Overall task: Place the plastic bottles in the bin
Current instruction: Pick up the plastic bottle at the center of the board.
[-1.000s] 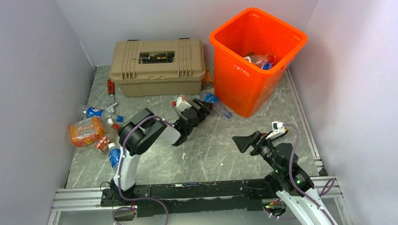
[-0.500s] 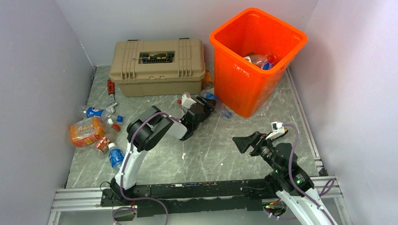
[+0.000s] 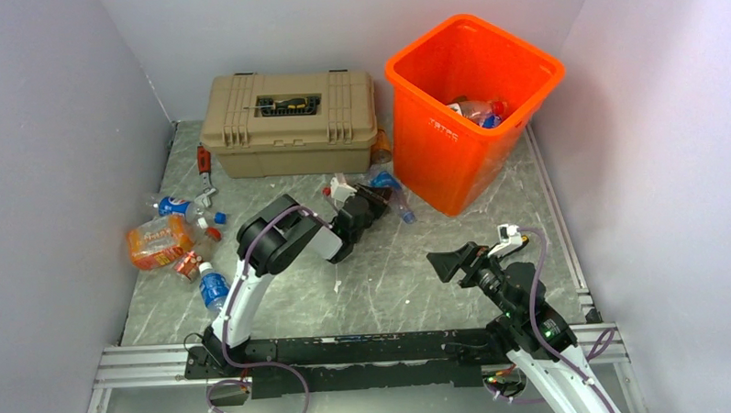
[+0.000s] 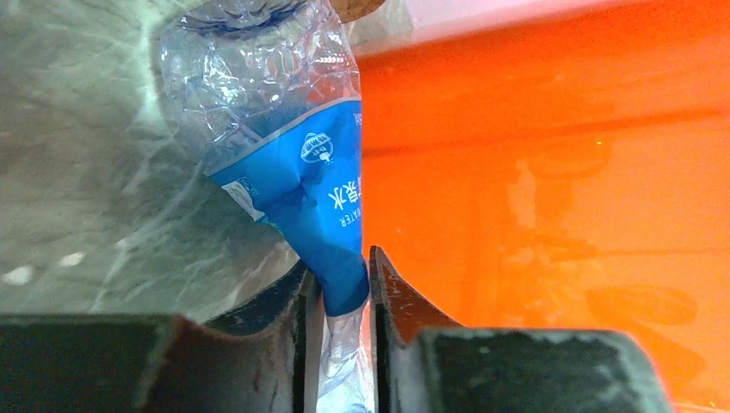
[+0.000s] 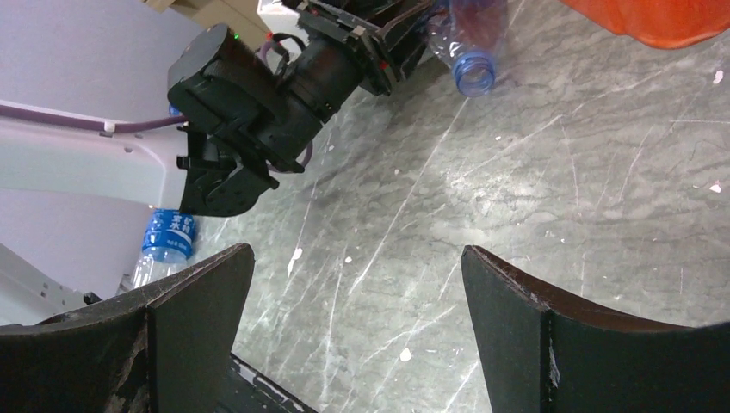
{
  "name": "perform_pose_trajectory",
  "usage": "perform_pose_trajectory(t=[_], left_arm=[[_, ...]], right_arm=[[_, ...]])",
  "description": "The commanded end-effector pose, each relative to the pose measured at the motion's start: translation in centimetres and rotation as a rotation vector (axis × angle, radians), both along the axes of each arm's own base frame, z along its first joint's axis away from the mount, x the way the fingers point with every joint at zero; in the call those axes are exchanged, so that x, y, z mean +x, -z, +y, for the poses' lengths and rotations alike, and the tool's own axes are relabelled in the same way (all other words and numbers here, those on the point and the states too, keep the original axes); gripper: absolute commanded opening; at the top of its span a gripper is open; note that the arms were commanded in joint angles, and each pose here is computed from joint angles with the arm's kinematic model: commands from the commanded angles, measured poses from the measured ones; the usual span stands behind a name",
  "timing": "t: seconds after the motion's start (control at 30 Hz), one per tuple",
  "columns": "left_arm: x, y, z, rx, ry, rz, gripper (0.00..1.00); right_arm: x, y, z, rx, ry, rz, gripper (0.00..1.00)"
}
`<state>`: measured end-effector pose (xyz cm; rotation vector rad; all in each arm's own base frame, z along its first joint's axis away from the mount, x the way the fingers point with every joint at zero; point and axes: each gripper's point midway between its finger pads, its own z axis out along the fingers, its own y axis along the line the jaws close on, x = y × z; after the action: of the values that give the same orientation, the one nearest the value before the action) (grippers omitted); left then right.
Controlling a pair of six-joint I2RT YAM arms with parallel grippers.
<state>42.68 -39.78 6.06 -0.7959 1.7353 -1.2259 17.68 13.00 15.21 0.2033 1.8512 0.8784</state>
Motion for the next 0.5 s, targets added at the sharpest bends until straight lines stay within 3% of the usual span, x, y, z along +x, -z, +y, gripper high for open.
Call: perform_pose_trajectory(t=[0.0,0.17,0.27,0.4,0.43,0.47], left_arm=[[-1.2,0.1,2.4,0.019,-0.026,-0.037,0.18],[-4.5,-3.0,4.9,-0.009,0.005,-0.116,0.00],[-8.0,-5.9,6.5,0.021,0.095,-0.196,0.00],[-13.3,-11.0,7.8,0.245,0.324,-0.325,0.00],[-14.2,-12.7,8.1,0.355,0.378,-0.337,0.00],[-15.7,-12.6,8.9,0.554,0.453,-0.331,0.00]], right_arm=[[-0.4,-3.0,-0.3,0.052,0.004,-0.078,0.95],[-0.9,-4.2,0.0,0.064,-0.026,-0.098,0.96],[-1.5,-5.2,0.6,0.058,-0.073,-0.115,0.97],[-2.6,-7.2,1.6,0.031,-0.173,-0.146,0.97],[-2.8,-7.8,1.9,0.028,-0.196,-0.155,0.98],[-3.0,-8.3,2.1,0.026,-0.220,-0.164,0.98]])
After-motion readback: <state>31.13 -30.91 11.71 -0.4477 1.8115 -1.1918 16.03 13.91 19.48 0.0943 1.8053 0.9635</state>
